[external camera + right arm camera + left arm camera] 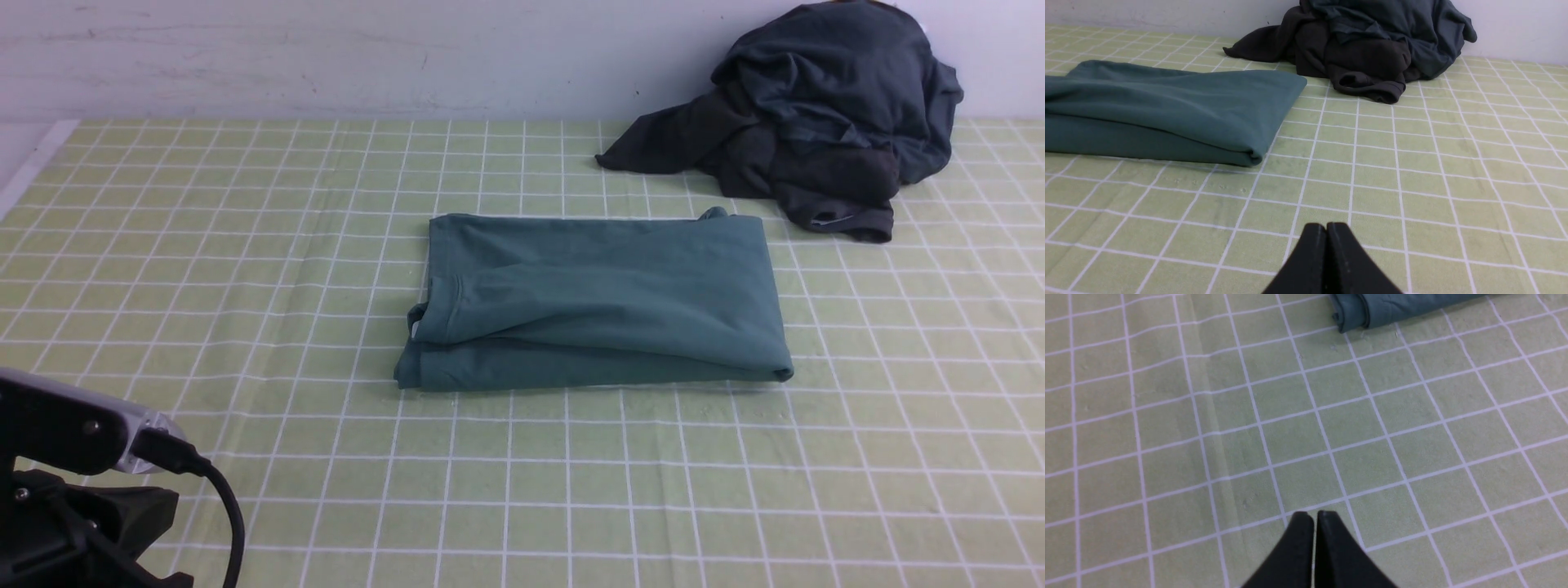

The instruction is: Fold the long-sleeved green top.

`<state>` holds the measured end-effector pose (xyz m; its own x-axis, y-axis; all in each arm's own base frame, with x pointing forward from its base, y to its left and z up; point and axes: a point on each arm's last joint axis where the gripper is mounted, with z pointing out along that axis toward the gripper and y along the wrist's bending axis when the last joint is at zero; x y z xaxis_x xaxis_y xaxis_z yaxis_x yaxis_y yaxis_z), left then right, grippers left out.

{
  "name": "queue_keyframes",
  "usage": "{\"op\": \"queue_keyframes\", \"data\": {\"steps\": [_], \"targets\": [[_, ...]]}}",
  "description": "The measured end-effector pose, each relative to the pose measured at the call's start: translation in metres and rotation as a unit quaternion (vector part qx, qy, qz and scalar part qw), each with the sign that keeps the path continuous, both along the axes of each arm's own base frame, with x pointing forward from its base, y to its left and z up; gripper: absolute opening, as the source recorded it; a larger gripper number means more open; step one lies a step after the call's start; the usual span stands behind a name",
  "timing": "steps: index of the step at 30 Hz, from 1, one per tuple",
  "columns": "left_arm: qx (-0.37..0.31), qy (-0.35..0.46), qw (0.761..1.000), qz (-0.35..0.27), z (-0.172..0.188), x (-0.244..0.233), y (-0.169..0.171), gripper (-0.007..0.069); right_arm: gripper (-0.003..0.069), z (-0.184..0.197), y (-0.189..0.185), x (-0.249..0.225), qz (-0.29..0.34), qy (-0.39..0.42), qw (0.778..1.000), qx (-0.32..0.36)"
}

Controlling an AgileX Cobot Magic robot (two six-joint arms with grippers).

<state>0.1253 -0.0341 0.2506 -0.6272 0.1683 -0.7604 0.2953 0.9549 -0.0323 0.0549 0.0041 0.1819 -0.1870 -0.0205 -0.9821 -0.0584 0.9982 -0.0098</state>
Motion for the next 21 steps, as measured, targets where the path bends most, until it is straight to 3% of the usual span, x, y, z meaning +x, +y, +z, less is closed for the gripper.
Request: {"op": "queue_keyframes", "data": {"steps": [15,21], "targets": [[0.000,-0.001,1.000,0.000,-0.001,-0.001,0.000,-0.0003,-0.0011,0.000,0.000,0.000,0.000,0.000,1.000,0.000],[-0.007,-0.038,0.999,0.000,-0.021,-0.034,0.007,-0.0003,-0.0011,0.000,0.000,0.000,0.000,0.001,1.000,0.000]]}}
